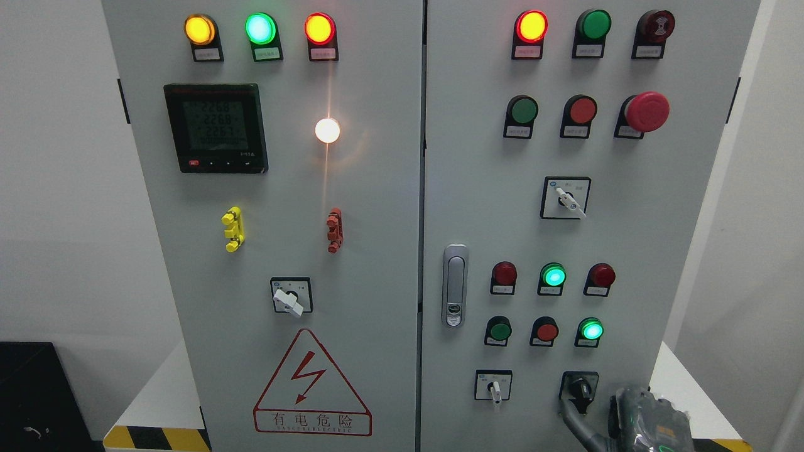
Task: Flip black knob to close circuit
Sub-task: 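Raise the right hand up to the black rotary knob, then twist the black knob with the right hand fingers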
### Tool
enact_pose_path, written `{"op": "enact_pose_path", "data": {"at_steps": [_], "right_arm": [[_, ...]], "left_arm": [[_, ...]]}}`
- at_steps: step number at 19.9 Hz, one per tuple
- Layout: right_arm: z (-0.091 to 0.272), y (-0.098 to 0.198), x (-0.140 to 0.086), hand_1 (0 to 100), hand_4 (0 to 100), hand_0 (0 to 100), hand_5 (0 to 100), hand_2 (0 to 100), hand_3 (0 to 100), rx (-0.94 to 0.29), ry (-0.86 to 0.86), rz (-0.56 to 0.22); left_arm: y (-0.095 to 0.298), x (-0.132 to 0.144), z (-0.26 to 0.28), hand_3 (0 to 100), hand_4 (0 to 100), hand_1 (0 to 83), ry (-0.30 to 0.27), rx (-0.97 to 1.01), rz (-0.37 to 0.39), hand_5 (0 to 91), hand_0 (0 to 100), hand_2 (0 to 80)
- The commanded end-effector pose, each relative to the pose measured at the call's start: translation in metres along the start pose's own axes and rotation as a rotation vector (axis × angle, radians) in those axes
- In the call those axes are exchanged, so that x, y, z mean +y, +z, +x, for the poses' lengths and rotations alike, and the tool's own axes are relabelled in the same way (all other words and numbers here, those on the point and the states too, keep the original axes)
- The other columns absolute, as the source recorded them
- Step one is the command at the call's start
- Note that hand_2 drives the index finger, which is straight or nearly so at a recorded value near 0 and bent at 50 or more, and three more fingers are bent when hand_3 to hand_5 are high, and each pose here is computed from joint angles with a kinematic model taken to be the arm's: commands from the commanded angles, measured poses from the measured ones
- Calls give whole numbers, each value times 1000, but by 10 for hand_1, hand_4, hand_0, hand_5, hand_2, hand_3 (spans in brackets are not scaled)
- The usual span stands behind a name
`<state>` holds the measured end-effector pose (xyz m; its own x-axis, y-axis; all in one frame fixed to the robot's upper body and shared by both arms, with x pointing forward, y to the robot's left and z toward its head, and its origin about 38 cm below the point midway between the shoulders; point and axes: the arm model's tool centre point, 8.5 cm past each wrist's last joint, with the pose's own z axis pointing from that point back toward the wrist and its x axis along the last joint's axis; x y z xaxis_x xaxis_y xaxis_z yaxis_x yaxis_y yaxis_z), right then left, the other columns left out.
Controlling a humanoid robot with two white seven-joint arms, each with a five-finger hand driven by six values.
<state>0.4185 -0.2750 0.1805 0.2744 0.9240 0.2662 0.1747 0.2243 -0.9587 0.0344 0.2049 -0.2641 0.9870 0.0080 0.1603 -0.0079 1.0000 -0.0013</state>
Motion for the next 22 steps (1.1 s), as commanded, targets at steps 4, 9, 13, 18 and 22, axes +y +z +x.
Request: {"op": "enact_pose_path", "data": {"at_steps": [4,9,13,18,22], "right_arm": [[-6,-1,4,0,996,0,1000,930,1000,14,10,11],[-8,-2,3,0,996,0,1000,929,1000,19,7,10],[-10,-2,2,0,996,0,1000,928,1000,20,8,6],[-13,-3,1,0,997,0,1000,926,1000,29,4,3],[-17,-3,0,0,997,0,1000,925,1000,36,1,0]], "left_arm": [[0,0,-4,0,0,556,0,6,0,0,120,0],[0,-1,-4,0,0,556,0,6,-1,0,120,0],[0,0,-4,0,0,556,0,6,0,0,120,0],[0,0,-4,0,0,556,0,6,0,0,120,0],[0,0,-4,0,0,556,2,6,0,0,120,0]]}}
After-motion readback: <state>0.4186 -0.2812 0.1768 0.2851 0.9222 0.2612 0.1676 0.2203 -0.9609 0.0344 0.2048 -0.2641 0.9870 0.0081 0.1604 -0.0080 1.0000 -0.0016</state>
